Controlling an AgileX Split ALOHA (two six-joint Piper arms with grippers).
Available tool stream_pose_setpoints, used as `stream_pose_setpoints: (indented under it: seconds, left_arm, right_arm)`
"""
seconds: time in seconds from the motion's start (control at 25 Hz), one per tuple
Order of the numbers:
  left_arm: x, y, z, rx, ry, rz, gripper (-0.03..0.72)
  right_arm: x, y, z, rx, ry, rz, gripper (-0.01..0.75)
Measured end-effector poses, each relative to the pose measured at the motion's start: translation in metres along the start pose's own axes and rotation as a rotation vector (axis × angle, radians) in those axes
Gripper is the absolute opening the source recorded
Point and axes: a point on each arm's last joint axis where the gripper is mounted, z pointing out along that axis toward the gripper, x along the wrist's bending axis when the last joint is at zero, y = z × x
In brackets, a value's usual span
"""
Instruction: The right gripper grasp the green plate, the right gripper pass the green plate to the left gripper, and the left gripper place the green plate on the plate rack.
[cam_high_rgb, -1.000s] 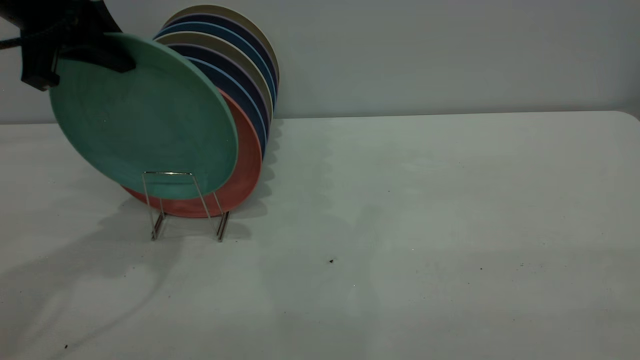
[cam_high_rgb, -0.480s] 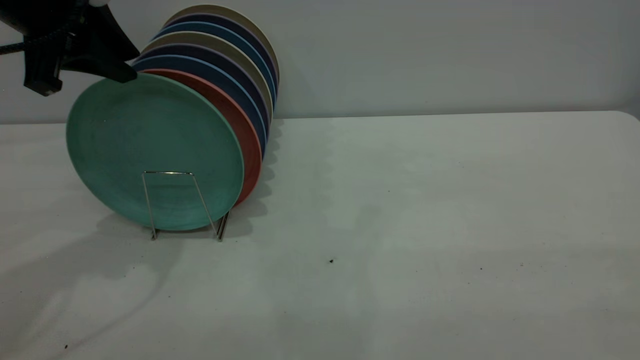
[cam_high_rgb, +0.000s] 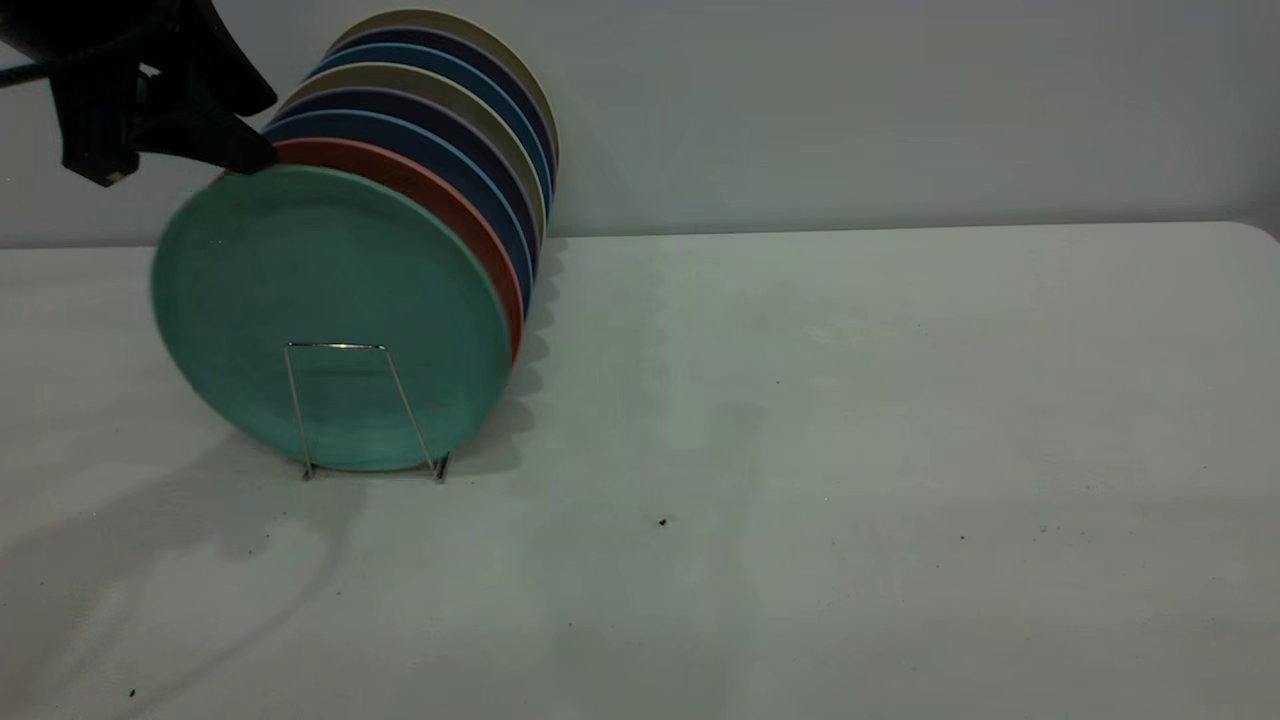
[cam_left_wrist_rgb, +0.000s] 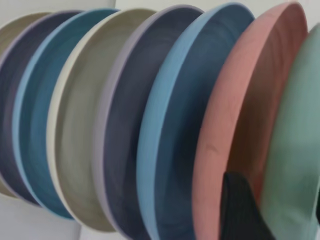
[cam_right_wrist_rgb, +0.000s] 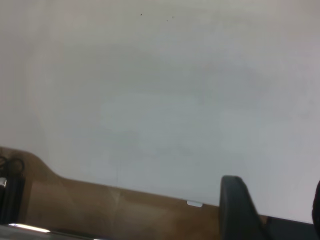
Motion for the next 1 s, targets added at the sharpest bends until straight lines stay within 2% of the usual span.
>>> stream_pose_setpoints:
  seconds: [0.16, 0.48, 0.76, 0.88, 1.0]
  left_arm:
    - [0.000, 0.000, 0.000, -0.001, -0.002, -0.021, 0.489]
    - [0.003, 0.013, -0.026, -0.025, 0.028, -0.149, 0.499]
    - [-0.005, 0.043, -0.104, -0.058, 0.070, -0.382, 0.499]
    - [-0.019, 0.054, -0.150, -0.035, 0.088, -0.475, 0.499]
    - [-0.041, 0.059, -0.189, 0.034, 0.087, -0.585, 0.499]
  right_arm:
    - [0.000, 0.000, 0.000, 0.000, 0.000, 0.000, 0.376]
    - [0.000, 0.000, 0.000, 0.001, -0.005, 0.007, 0.376]
    - [-0.004, -0.001, 0.000, 0.007, -0.040, 0.045, 0.376]
    - [-0.005, -0.001, 0.000, 0.011, -0.045, 0.044, 0.376]
    - [-0.006, -0.002, 0.000, 0.013, -0.047, 0.037, 0.376]
